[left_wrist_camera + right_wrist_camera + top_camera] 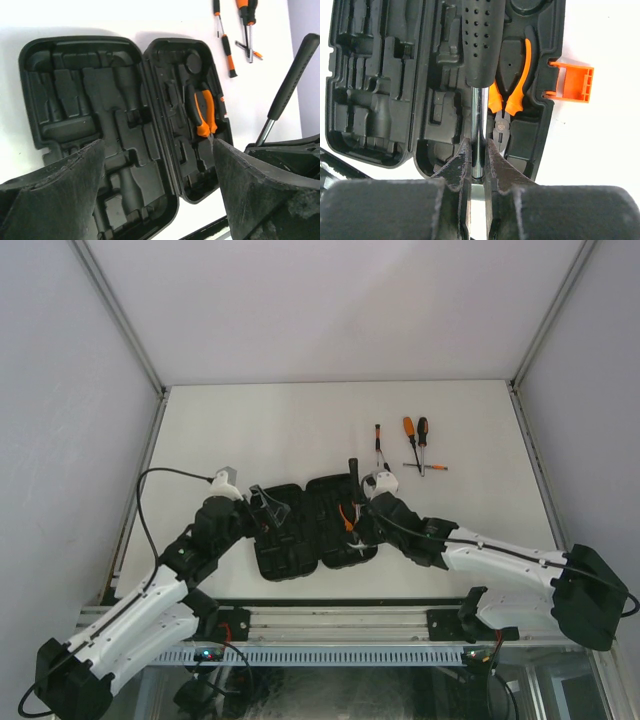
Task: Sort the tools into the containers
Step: Place the hammer in the storage box.
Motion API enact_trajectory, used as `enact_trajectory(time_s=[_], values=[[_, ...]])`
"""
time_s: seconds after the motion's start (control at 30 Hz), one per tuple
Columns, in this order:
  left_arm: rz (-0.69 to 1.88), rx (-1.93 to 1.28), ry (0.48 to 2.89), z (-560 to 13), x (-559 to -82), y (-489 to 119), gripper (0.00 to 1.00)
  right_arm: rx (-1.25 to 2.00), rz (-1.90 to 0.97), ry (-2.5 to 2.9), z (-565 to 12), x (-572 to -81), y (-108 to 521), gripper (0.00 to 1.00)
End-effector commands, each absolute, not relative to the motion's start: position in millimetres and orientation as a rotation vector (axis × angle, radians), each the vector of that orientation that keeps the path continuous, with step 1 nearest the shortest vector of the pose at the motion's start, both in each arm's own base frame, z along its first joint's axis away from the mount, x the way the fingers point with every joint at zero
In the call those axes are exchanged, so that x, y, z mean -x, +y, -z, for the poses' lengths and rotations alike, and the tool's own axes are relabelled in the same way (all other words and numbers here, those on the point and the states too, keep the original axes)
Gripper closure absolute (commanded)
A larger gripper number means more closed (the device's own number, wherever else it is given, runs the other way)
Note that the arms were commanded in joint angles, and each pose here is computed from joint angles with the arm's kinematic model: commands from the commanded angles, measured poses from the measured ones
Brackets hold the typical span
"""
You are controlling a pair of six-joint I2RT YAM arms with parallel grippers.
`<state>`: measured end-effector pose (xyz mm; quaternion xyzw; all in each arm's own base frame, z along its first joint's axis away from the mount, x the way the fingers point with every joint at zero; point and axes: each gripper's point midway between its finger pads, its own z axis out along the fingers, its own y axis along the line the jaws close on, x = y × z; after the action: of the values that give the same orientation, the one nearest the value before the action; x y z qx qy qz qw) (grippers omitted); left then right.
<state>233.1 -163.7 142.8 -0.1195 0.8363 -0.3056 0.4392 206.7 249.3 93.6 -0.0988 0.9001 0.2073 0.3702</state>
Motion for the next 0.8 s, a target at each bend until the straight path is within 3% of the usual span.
enact_trajectory(time_s=[0.0,0.77], values=[[0.687,0.319,2.071,-134.6,-233.7,-150.2,0.09,0.115,-0.581,2.257,-118.8,-222.2,264.8,1.00],[0.676,0.327,2.067,-129.0,-235.7,-148.9,0.10,0.067,-0.456,2.378,-102.5,-222.0,277.7,1.00]])
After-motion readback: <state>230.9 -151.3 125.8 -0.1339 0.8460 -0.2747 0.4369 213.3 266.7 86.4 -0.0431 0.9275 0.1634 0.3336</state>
